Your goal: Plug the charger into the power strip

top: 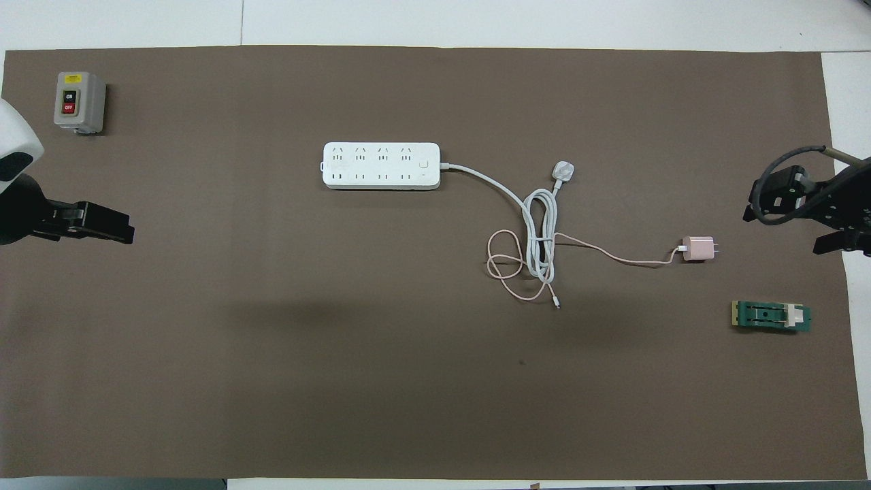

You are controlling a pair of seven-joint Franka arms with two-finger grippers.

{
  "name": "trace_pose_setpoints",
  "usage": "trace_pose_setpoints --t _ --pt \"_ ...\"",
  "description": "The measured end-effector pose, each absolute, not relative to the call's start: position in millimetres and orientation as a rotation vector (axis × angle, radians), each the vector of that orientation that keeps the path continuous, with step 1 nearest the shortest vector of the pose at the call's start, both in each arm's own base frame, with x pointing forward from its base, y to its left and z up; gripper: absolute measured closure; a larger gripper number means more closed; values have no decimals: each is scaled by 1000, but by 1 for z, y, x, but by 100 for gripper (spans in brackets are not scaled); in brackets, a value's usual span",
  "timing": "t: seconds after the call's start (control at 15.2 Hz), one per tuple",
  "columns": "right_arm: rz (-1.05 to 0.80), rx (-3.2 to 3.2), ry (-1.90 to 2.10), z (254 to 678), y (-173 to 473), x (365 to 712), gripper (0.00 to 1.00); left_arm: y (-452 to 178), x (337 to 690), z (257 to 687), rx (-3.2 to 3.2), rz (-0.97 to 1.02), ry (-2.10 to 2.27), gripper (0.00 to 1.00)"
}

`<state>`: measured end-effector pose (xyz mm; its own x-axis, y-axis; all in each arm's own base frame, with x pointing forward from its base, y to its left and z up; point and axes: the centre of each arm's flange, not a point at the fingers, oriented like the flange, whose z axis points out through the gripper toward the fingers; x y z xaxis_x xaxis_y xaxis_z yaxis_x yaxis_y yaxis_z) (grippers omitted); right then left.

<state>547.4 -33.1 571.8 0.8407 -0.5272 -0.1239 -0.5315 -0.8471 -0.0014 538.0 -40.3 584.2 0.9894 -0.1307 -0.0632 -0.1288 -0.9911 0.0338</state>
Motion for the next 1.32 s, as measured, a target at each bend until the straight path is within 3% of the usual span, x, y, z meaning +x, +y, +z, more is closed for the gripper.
trace_pose_setpoints --t 0.72,1.32 --pt "326 -2376 1887 508 -82 568 0 -43 537 544 2873 -15 -46 0" --pt "492 -2013 2130 443 -124 566 0 -74 544 462 2420 -98 123 0"
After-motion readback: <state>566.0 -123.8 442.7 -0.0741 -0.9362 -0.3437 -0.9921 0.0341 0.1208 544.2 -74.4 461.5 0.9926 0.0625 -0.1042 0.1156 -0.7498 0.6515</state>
